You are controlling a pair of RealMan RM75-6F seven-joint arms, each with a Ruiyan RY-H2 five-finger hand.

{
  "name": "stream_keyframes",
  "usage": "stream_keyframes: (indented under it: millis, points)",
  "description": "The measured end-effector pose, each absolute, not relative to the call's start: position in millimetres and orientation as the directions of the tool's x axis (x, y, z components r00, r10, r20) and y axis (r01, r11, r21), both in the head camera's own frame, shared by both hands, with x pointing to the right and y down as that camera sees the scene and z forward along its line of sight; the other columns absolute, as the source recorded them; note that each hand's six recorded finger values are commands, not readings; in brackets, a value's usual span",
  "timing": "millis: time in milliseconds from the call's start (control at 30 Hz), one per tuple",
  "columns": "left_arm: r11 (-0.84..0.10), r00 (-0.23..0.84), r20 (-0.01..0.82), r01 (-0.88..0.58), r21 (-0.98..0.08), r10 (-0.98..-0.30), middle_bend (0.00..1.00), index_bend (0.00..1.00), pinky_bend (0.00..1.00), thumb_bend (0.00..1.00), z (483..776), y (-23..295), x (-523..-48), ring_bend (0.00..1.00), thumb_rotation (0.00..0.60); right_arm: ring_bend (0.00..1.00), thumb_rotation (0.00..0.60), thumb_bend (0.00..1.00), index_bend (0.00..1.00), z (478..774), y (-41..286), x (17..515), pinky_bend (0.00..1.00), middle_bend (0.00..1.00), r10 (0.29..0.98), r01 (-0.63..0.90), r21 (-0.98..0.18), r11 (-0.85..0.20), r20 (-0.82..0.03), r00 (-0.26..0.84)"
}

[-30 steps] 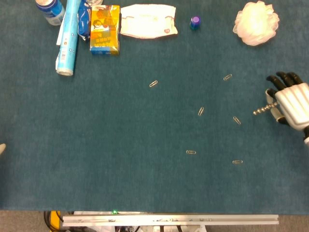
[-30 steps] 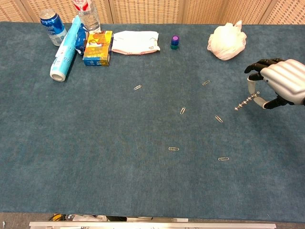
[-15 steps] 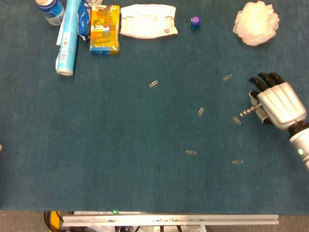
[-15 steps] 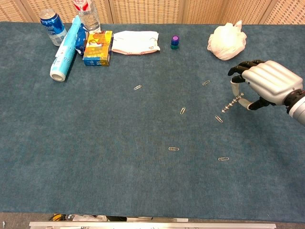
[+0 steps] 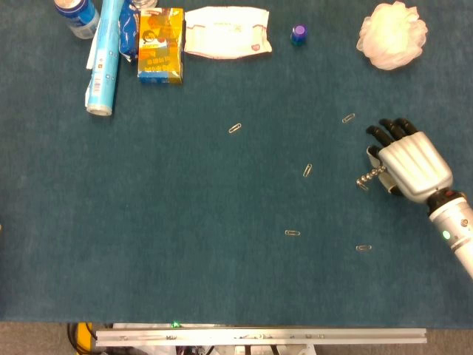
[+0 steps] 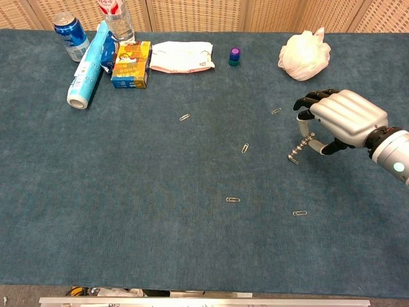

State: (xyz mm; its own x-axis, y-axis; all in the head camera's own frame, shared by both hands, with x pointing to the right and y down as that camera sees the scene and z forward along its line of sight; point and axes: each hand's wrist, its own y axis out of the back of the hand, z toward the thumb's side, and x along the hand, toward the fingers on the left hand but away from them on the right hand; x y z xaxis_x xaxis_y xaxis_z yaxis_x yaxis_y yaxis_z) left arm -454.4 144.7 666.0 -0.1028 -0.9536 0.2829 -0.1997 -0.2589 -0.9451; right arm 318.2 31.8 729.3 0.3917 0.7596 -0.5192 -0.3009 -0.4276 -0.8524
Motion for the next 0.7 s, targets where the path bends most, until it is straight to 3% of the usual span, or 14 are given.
stream_keyframes:
  millis: [700]
  points:
    - [-0.248, -0.105, 0.271, -0.188, -0.950, -0.957, 0.48, 0.43, 0.49, 0.07, 664, 138, -454, 0.37, 0.600, 0.14, 0.600, 0.34, 0.63, 696, 67, 328, 0.18, 0.23, 0.733, -0.289, -0.863, -0.413, -0.504, 0.456]
